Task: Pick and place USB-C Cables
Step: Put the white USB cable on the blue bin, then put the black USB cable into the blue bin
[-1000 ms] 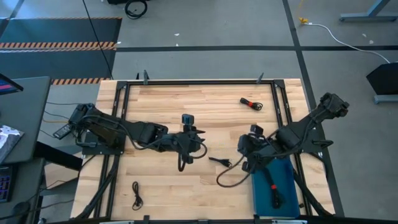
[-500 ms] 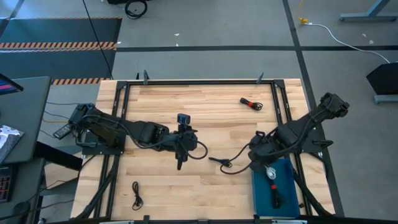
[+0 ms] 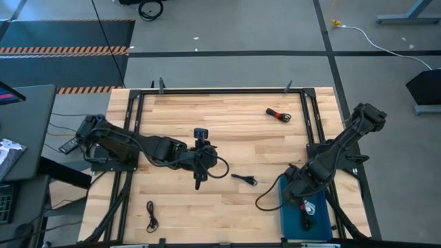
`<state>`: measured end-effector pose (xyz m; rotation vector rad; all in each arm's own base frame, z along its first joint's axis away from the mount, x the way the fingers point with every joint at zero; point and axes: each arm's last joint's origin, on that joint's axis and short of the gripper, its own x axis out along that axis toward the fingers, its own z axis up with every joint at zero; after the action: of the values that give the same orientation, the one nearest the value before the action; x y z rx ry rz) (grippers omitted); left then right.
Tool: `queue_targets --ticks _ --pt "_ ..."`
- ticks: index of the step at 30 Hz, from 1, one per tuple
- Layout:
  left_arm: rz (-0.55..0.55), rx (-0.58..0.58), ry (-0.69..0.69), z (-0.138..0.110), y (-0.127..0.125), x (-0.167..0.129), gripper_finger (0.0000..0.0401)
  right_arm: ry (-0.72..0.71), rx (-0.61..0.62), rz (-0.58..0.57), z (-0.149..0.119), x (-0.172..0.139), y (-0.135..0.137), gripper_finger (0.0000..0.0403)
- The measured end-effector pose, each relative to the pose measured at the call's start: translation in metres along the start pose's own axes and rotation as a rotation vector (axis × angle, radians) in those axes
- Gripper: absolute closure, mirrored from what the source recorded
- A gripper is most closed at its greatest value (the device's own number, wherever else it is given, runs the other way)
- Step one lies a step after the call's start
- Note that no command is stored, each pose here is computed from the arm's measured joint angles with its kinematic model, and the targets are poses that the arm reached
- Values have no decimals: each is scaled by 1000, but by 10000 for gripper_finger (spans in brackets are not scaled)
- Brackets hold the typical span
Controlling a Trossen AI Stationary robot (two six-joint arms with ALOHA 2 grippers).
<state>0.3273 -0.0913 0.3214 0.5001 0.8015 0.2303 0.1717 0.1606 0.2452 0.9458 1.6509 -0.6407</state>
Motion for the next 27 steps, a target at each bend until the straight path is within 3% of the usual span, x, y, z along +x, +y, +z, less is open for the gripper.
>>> queue_targets --ticks 3,9,15,27 --pt "-9 -22 -7 1 -4 -3 257 14 34 -30 0 17 -6 378" --pt "-30 -53 -9 2 -15 0 257 -13 26 -21 -3 40 -12 337" --pt "-43 -79 16 2 -25 12 257 -111 -20 -8 -5 41 -13 303" --pt "-33 -40 104 -4 -47 58 257 -152 -73 -6 -12 42 -15 210"
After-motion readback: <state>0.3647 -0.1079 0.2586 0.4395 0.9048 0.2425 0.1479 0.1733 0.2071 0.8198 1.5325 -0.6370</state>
